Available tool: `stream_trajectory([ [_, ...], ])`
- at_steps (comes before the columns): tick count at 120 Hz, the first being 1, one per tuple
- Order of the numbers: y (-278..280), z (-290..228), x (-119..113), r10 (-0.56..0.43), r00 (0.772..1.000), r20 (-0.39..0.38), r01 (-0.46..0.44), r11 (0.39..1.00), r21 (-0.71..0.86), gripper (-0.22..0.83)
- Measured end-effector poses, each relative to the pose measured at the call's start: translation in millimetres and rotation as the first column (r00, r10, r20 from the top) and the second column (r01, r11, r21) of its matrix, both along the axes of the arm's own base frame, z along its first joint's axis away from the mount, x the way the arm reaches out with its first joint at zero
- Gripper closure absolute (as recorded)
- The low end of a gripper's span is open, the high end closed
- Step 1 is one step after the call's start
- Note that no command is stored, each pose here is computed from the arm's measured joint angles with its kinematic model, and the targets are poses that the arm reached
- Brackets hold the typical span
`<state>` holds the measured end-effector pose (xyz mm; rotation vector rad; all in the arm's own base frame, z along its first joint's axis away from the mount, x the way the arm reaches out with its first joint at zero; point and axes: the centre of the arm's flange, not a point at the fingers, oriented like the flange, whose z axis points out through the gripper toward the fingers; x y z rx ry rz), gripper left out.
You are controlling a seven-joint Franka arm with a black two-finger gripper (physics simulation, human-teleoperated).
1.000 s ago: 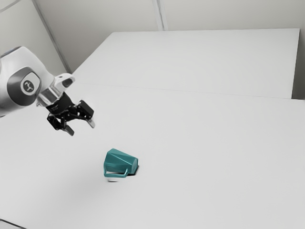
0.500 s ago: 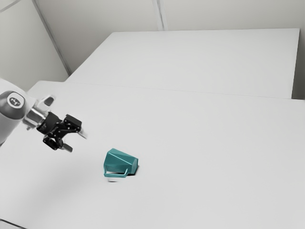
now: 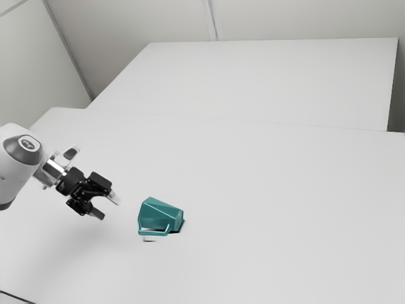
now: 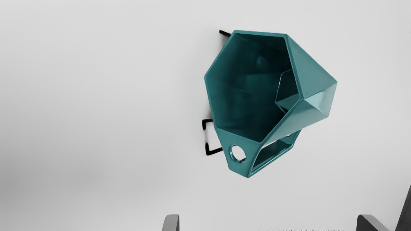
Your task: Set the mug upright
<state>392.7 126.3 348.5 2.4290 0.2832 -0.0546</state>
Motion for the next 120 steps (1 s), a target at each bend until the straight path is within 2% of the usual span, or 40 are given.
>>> stream_trajectory([
  [30,12,-8,29,-0.063,0.997,0.042,0.063,0.998,0.015,0.0],
  [74,-1,-25,39,-0.114,0.99,0.087,0.117,0.993,-0.028,0.0],
  [120,-11,-43,51,-0.056,0.985,0.164,0.076,0.99,-0.118,0.0],
])
